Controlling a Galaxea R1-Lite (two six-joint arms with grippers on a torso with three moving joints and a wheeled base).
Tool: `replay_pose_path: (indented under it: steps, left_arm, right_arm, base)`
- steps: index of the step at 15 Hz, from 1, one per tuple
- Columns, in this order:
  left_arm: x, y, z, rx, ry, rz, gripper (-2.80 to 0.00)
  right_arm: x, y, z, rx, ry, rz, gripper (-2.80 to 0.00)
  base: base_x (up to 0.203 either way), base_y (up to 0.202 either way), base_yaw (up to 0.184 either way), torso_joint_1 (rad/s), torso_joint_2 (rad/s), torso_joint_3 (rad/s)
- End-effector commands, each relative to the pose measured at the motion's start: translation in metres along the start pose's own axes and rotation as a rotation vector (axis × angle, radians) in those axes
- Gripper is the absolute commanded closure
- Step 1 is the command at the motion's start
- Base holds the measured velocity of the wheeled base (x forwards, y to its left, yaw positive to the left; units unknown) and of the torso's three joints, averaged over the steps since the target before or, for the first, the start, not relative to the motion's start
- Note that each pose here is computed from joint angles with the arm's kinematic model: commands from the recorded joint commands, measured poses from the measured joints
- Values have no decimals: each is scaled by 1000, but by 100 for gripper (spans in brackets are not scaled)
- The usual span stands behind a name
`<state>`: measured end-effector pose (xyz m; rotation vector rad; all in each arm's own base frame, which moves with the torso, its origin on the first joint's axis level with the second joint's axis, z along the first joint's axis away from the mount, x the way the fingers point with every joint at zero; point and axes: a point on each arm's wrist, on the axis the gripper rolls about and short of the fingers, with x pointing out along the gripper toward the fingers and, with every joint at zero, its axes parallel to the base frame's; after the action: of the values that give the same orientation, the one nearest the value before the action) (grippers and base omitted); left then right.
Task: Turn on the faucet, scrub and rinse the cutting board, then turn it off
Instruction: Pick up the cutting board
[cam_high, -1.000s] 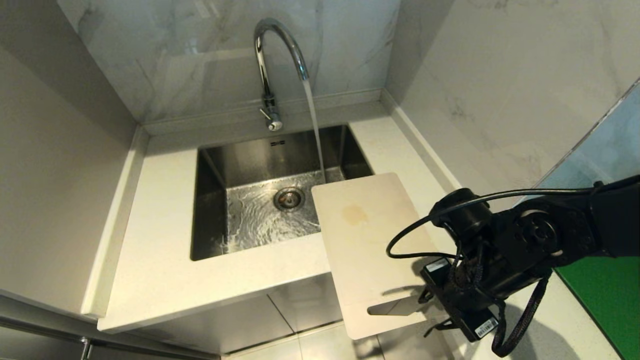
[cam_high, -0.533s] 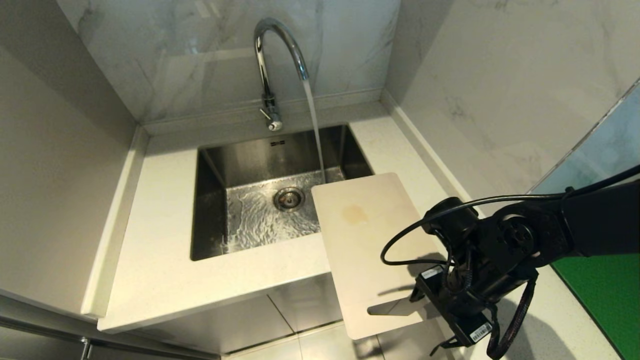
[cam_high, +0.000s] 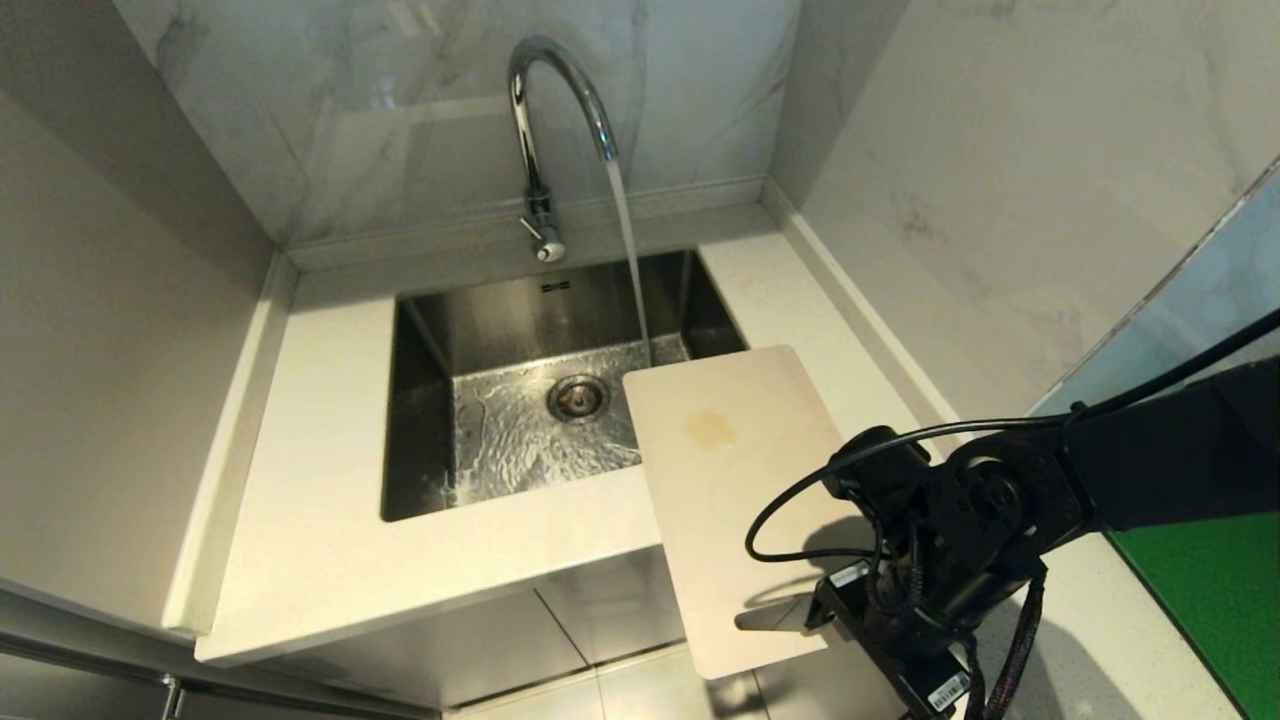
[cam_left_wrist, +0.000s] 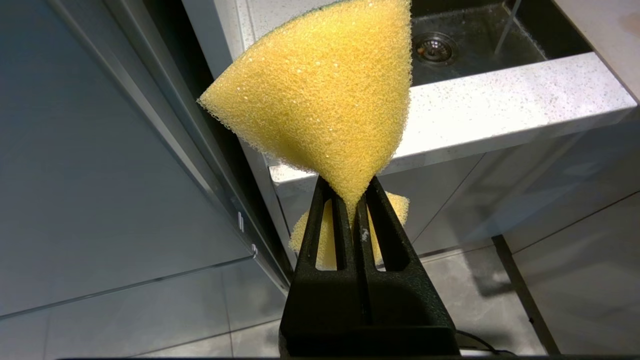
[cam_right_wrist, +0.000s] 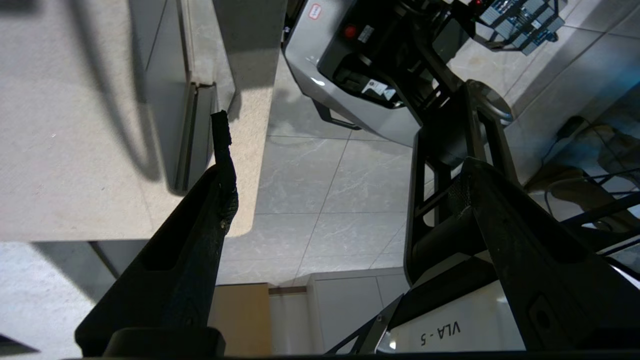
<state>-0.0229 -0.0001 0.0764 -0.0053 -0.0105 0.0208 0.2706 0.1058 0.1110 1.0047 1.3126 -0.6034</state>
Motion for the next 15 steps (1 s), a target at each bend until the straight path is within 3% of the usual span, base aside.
replay_pose_path:
  steps: [1, 15]
  left_arm:
    - [0, 0, 0, 0, -1, 1, 0]
    - [0, 0, 0, -1, -2, 1, 0]
  right_arm:
    - [11, 1, 1, 9, 6, -33, -280]
    - [26, 11, 5, 13, -9, -2, -280]
  base:
    - [0, 0, 0, 0, 0, 0]
    - [0, 0, 0, 0, 0, 0]
